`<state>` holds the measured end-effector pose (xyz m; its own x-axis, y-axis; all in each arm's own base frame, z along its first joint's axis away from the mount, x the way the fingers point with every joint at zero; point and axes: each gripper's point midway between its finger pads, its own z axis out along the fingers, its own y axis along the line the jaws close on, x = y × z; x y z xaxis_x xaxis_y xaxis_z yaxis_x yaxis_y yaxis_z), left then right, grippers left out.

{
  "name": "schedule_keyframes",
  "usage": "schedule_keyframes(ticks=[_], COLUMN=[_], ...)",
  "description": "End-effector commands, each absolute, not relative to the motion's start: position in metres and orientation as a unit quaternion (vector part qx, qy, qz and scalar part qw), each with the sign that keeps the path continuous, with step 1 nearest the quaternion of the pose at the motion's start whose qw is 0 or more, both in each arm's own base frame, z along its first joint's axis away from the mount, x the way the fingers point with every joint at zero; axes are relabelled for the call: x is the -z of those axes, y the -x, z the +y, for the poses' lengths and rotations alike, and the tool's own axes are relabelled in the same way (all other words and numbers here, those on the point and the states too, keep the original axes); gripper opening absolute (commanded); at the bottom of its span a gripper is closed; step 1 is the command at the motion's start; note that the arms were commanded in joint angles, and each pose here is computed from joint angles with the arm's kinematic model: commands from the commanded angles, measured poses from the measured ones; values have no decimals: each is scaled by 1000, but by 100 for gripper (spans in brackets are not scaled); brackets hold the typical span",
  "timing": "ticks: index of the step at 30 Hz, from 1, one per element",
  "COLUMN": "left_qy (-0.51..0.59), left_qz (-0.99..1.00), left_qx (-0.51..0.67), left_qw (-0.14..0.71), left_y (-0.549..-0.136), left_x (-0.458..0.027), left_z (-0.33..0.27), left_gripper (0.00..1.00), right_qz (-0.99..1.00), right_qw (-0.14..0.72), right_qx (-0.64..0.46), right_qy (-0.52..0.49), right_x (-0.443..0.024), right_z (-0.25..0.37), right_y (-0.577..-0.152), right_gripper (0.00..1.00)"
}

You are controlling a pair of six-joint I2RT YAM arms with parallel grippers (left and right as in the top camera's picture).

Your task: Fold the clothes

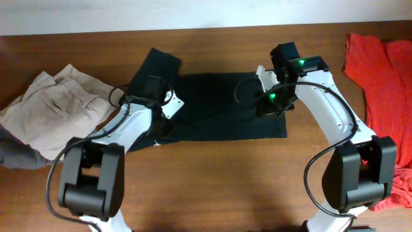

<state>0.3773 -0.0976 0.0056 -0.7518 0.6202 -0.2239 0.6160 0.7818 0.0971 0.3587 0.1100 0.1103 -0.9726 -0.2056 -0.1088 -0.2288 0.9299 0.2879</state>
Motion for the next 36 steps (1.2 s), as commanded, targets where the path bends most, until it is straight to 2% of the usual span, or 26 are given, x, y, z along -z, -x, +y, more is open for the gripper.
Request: schedule_keyframes(ticks=[1, 6, 10, 16, 19, 21, 26, 29, 36], left_qy=[-290, -202, -192, -201, -260, -349, -458, -497, -496], left_qz=[942, 947, 951, 949, 940, 920, 878, 855, 854], left_qx=[-92, -181, -181, -147, -94, -32, -21, -30, -30], left_qw=[139, 171, 163, 195, 199, 175, 137, 145, 157], left_y=[-397, -416, -409, -393, -378, -360, -349, -364, -380], left_x=[-2, -15, -20, -72, -87, -82, -57, -40, -17], left_z=[-71, -36, -35, -57, -83, -107, -113, -117, -124], left_gripper=[5, 4, 1, 3, 9, 17, 22, 23, 49], right_qz=[980, 980, 980, 980, 980, 980, 980, 980, 981], right_qw=[51, 48, 48, 48, 48, 48, 48, 48, 41], right_qx=[-160, -160, -159, -159, -159, -159, -159, -159, -157], right_qy=[111, 111, 111, 111, 111, 111, 111, 111, 110], right_x=[-123, -122, -122, -122, -122, -122, -122, -122, -122], right_z=[113, 113, 113, 113, 113, 113, 113, 113, 112], right_y=[-361, -359, -359, -359, -359, -359, -359, -359, -356], right_gripper=[4, 4, 4, 4, 4, 4, 4, 4, 4])
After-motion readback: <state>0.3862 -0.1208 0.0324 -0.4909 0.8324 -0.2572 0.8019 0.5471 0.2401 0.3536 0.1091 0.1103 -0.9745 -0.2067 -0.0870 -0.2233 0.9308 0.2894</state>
